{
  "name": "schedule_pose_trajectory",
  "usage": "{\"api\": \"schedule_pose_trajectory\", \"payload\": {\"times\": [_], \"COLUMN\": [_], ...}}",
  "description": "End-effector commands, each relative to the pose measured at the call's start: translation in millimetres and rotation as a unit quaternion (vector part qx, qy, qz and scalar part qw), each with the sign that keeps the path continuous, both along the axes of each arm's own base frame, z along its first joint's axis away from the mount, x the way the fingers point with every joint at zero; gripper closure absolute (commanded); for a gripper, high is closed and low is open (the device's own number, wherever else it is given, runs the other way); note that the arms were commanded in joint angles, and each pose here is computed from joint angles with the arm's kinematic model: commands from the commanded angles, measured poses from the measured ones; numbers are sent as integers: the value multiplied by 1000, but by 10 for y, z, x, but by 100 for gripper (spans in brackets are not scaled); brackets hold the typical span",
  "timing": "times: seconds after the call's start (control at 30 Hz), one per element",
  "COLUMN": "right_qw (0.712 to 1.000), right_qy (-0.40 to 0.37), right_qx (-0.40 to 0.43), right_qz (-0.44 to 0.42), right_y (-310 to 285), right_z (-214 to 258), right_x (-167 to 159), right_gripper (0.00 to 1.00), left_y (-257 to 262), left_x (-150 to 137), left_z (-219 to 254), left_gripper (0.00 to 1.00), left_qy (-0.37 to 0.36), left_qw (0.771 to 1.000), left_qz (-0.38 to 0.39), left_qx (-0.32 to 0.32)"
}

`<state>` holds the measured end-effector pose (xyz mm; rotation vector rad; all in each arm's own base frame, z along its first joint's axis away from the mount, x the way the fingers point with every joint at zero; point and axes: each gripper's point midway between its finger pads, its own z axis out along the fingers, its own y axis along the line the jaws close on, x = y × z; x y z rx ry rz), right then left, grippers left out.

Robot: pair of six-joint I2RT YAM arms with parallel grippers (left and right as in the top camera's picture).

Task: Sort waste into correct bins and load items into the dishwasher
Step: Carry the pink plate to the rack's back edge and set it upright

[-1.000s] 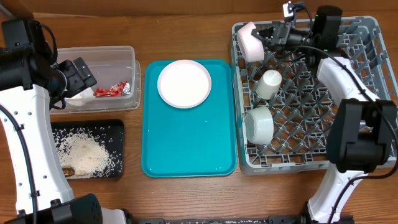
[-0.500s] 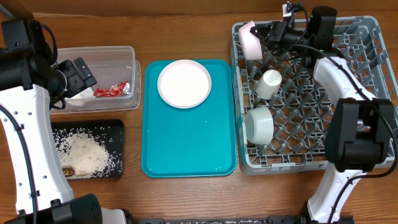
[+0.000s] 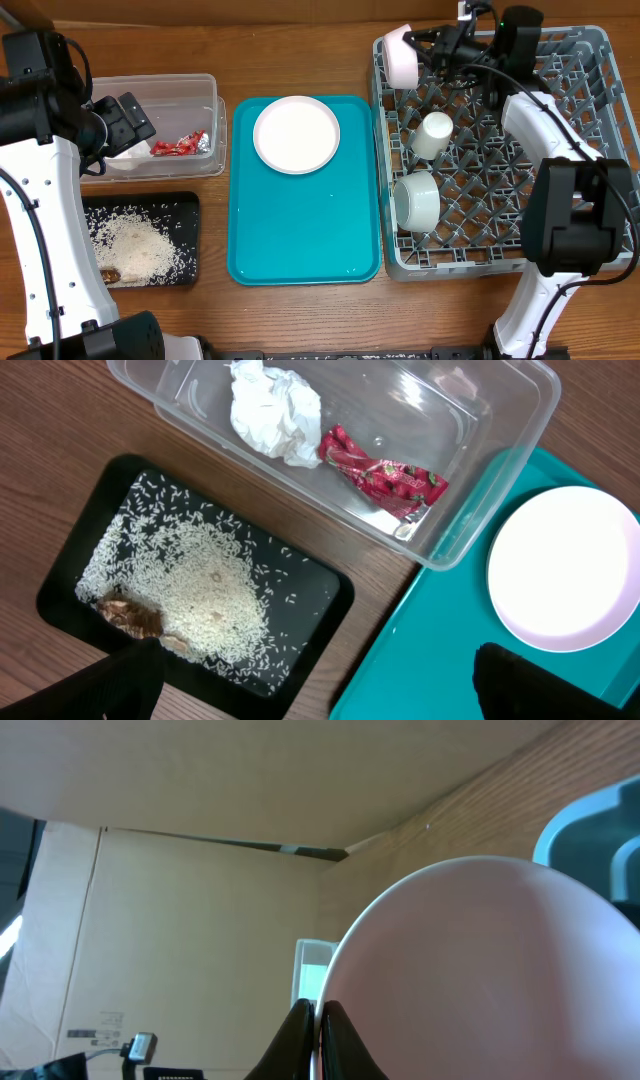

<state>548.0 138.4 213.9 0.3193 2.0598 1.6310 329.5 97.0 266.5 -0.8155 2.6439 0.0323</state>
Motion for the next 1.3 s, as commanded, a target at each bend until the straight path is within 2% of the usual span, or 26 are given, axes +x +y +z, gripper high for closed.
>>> {"api": "schedule_pose_trajectory", "payload": {"times": [0.0, 0.43, 0.9, 1.1, 1.13, 1.17, 1.27], "right_qw": [1000, 999, 998, 997, 996, 996, 996], "right_qy": [20, 53, 56, 74, 76, 83, 85], "right_qx": [5, -4, 23, 23, 23, 23, 17], "right_qz": [-5, -11, -16, -26, -27, -29, -29], "right_y": [68, 51, 42, -67, -79, -102, -130], "right_z": [-75, -474, -358, -418, -425, -445, -486], "right_x": [3, -5, 32, 37, 37, 33, 21], "right_gripper": [96, 96, 96, 85, 81, 71, 59], "left_y": [8, 8, 8, 8, 8, 8, 8], "left_x": [9, 9, 9, 9, 9, 9, 9], "left_z": [-14, -14, -14, -14, -14, -14, -14], "left_gripper": [0, 0, 0, 0, 0, 0, 0], "left_qy": [0, 0, 0, 0, 0, 0, 0], "left_qw": [1000, 1000, 1000, 1000, 1000, 1000, 1000], "left_qz": [8, 8, 8, 8, 8, 8, 8], "left_qx": [-6, -6, -6, -6, -6, -6, -6]}}
